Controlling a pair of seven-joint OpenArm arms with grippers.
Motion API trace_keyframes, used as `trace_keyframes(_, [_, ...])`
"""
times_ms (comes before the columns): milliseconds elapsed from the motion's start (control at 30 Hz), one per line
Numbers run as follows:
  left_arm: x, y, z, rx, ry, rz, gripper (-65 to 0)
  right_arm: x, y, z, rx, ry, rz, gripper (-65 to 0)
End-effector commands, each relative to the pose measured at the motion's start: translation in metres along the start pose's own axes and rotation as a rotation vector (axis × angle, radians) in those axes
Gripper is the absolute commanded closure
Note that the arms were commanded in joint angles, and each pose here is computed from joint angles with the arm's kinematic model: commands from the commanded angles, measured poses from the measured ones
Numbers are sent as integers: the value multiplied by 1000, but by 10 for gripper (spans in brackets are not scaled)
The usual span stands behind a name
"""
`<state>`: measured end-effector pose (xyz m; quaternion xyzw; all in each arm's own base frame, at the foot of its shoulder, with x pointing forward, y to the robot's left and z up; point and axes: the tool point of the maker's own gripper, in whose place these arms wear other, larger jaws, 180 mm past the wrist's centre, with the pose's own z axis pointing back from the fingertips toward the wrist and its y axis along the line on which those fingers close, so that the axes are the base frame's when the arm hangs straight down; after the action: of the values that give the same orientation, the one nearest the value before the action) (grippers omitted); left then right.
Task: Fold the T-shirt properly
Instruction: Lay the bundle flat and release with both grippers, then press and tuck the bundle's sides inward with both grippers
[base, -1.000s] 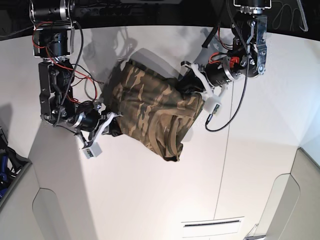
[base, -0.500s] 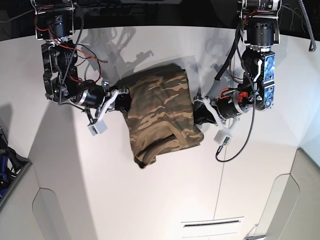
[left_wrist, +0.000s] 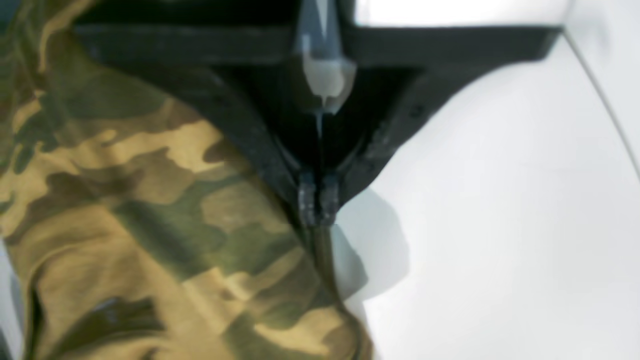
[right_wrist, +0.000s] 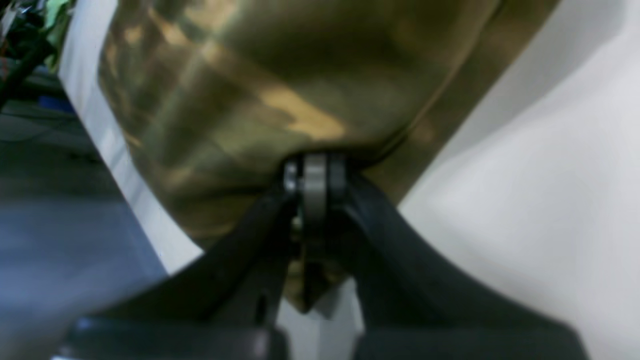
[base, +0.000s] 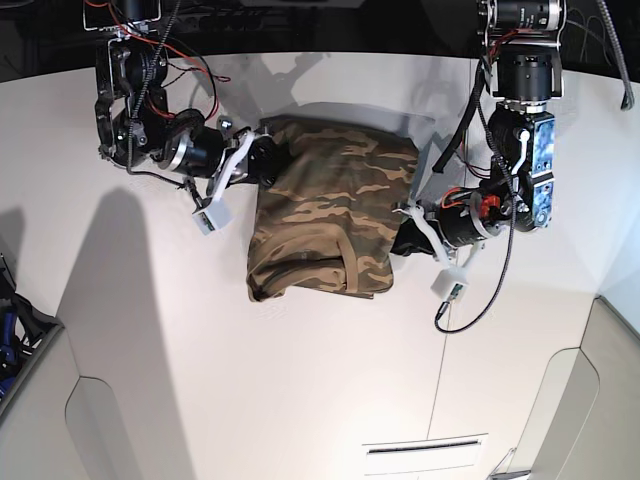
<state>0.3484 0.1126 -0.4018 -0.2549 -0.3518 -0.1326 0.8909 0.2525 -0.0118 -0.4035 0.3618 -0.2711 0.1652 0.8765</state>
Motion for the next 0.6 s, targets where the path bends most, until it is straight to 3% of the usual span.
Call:
trace_keyframes(0, [26, 2, 10, -4, -58, -29, 0, 20, 3, 7, 7, -63, 24, 0])
trace_keyframes(333, [58, 7, 53, 20, -113, -121, 0, 77, -2, 38, -53, -225, 109, 0])
trace_keyframes(567, [56, -28, 57, -73, -160, -143, 0, 115, -10, 35, -74, -286, 156, 0])
